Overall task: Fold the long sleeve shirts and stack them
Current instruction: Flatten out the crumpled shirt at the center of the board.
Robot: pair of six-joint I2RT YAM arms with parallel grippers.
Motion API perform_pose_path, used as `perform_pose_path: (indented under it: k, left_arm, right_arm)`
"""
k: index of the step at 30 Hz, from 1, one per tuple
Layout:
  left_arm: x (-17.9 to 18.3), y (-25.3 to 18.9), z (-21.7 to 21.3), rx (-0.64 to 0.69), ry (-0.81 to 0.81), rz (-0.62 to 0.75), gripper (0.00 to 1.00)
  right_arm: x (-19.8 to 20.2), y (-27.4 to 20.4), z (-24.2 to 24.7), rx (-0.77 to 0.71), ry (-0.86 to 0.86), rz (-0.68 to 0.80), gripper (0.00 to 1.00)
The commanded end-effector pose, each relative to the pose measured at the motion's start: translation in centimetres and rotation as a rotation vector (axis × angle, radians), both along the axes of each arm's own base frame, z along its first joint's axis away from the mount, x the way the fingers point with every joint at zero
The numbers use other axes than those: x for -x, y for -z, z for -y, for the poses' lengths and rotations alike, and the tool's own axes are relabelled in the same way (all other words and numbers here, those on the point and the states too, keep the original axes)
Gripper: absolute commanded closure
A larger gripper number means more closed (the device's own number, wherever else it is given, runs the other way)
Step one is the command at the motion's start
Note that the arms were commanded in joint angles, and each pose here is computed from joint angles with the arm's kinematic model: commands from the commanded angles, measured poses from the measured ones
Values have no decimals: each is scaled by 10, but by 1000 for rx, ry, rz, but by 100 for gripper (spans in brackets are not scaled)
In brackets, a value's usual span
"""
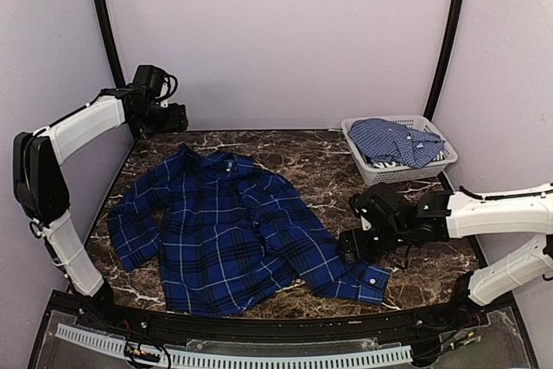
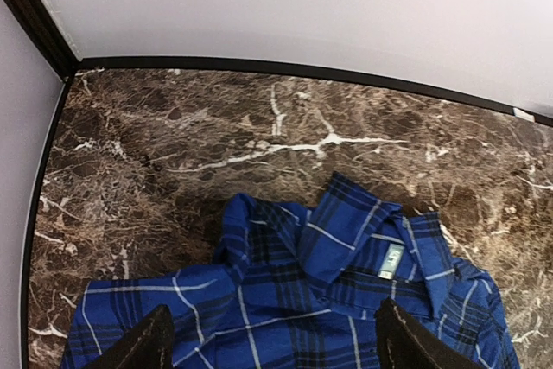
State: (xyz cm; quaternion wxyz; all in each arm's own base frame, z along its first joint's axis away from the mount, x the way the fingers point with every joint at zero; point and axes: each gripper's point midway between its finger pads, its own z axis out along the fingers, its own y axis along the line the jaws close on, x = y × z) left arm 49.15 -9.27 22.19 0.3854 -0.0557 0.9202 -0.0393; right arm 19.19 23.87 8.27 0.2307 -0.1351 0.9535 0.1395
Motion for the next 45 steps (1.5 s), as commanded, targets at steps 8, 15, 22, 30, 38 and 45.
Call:
perform_pose_path:
  k: [8,15,22,30,38,45]
  left_arm:
    - [85,7,84,205,181,12,21]
    - [130,33,129,290,285,-62,20]
    - [147,48,138,323,314,-103,19]
    - [160,58,145,354,343,-128,19]
    - [172,75,164,358,391,-176,19]
    - [181,96,183,340,428,-229,20]
  right_arm:
    - [16,30,-9,-111,77,-80,17]
    - [9,46,-22,-154,111,-87,40]
    - [-12,28,-18,-38,139,-16,99]
    - [-70,-55,8,165,217,233,100]
    - [-180,-181,20,179,261,492,100]
    - [-277,-246,48,302,334,637,100]
